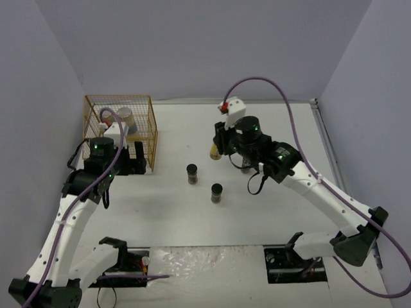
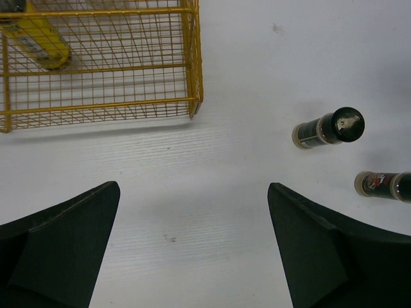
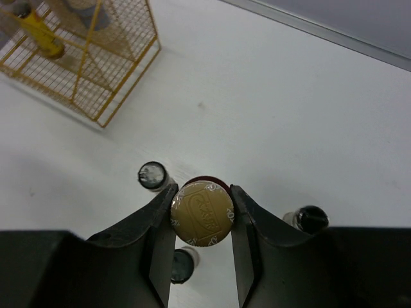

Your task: Organize the condiment bottles

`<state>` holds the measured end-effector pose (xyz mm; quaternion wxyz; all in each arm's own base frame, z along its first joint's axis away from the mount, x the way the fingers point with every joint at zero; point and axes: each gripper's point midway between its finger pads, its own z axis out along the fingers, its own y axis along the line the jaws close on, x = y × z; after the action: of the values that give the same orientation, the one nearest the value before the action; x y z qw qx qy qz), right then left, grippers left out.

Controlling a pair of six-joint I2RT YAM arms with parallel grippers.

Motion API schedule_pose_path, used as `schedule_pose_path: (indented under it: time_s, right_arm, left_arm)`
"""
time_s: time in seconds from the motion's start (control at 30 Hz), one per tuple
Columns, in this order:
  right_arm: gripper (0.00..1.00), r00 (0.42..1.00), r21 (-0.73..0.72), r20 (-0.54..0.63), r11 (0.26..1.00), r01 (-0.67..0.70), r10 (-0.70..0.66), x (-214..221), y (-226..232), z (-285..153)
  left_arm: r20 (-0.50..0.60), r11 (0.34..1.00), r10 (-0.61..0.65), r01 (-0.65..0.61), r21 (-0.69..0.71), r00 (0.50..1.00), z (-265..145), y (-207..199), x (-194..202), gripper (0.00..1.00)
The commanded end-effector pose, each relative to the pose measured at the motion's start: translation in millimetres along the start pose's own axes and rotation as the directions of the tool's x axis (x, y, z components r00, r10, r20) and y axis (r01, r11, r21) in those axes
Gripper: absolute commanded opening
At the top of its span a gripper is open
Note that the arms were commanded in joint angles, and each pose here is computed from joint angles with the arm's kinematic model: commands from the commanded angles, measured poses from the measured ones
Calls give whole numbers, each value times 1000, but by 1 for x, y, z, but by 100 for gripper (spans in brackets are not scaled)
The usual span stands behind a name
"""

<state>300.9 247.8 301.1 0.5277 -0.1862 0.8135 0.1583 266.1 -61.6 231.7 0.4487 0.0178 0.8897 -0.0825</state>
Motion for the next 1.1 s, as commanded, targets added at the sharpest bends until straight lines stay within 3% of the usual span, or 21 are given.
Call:
schedule_pose_path:
  time_s: [0.0,0.27,0.4,0.7,1.07]
  right_arm:
    - [0,987,-209,75,965,156,-144,-36,77,23]
    - [0,943,-442,107,835,330,-316,0,172,75]
    - [0,918,-494,153,776,393,-367,15,205,91]
    - [0,913,-511,229,757,408,-337,48,218,119]
    - [2,931,-509,169,780,364,-324,76,213,139]
  left_arm:
    - [86,996,-39,47,-82,995,-33,10,-36,97]
    - [137,958,-51,88,-274,989,-87,45,-43,97]
    - [178,953,-41,92,-290,983,-101,50,-38,97]
    - [160,979,-33,65,-195,987,-88,36,-21,97]
    - [120,988,-47,64,-139,992,-70,25,-15,97]
